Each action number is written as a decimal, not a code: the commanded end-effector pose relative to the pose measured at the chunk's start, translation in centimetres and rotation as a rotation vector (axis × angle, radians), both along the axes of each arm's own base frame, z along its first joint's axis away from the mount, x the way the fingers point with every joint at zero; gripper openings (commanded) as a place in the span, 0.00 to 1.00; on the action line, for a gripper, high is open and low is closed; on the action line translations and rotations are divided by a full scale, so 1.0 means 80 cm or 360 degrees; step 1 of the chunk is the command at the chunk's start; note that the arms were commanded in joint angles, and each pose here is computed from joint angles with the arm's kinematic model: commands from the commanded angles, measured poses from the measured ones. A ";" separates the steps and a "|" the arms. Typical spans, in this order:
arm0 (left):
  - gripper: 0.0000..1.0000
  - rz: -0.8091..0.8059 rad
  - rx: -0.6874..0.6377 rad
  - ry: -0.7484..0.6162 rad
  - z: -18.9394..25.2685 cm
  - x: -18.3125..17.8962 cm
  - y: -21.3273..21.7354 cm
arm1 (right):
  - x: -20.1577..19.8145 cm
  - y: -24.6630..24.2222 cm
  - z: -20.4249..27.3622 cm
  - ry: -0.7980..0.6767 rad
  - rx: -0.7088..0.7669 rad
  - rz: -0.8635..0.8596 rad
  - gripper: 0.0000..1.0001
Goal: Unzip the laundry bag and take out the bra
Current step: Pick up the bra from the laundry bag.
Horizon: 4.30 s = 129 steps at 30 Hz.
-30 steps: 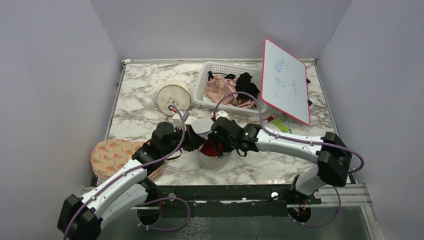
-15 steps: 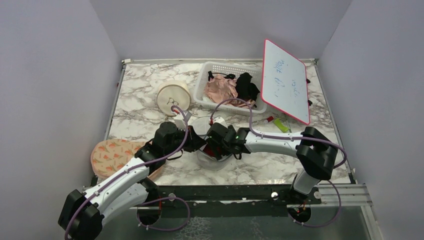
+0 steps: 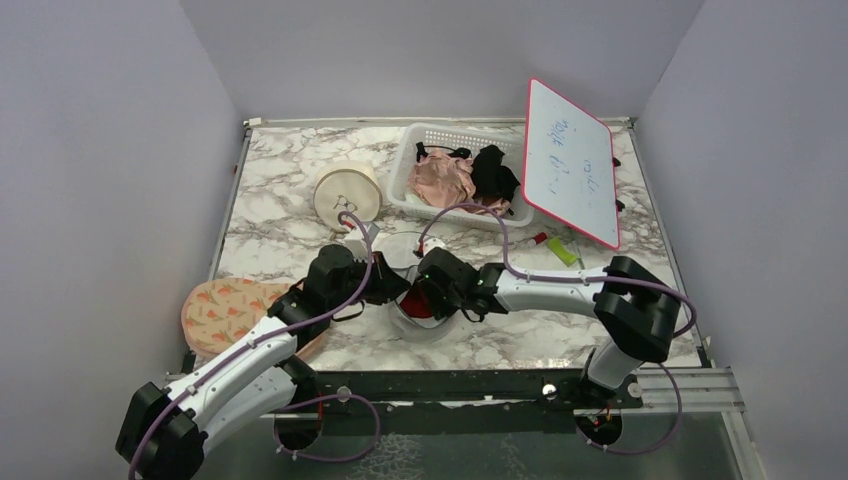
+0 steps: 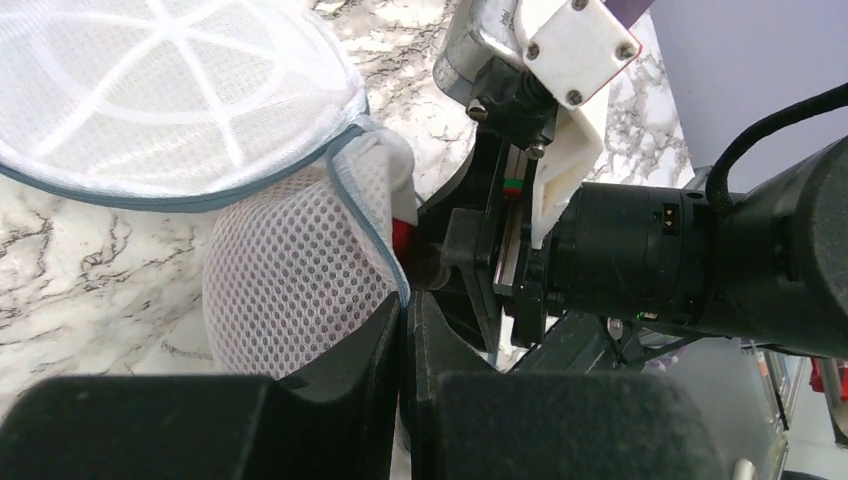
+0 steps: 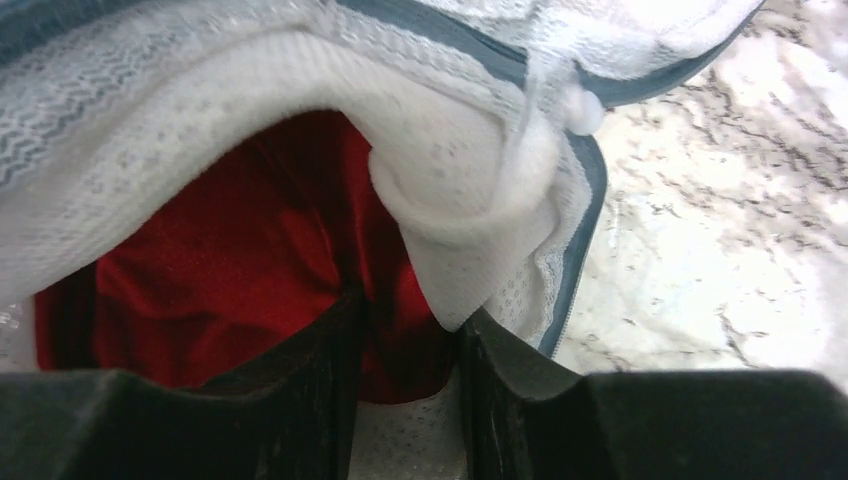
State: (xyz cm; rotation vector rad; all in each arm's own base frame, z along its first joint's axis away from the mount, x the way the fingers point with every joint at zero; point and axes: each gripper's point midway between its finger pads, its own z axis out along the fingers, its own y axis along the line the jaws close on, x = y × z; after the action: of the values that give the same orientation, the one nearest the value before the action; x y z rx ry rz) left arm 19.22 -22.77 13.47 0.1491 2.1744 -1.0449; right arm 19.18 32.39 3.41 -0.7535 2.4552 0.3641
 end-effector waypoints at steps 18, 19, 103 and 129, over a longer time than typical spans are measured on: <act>0.00 0.0023 -0.0056 -0.0031 0.001 -0.010 0.007 | 0.013 0.027 0.102 -0.0247 0.0422 0.0016 0.07; 0.00 0.0033 -0.0050 -0.0037 0.002 -0.009 0.009 | 0.014 0.019 0.095 -0.0255 0.0380 -0.0010 0.12; 0.00 0.0158 0.0158 -0.0145 -0.013 0.007 0.037 | -0.033 0.043 0.166 -0.0189 0.0690 0.0346 0.01; 0.00 0.0091 0.0138 -0.0103 -0.020 -0.003 0.032 | 0.029 0.046 0.431 -0.0905 0.1424 0.0036 0.01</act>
State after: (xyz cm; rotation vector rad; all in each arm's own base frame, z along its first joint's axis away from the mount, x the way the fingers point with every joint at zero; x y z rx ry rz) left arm 19.07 -20.02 11.15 0.1456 2.1732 -0.8806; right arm 20.14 37.28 33.10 -0.4901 1.6339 1.0524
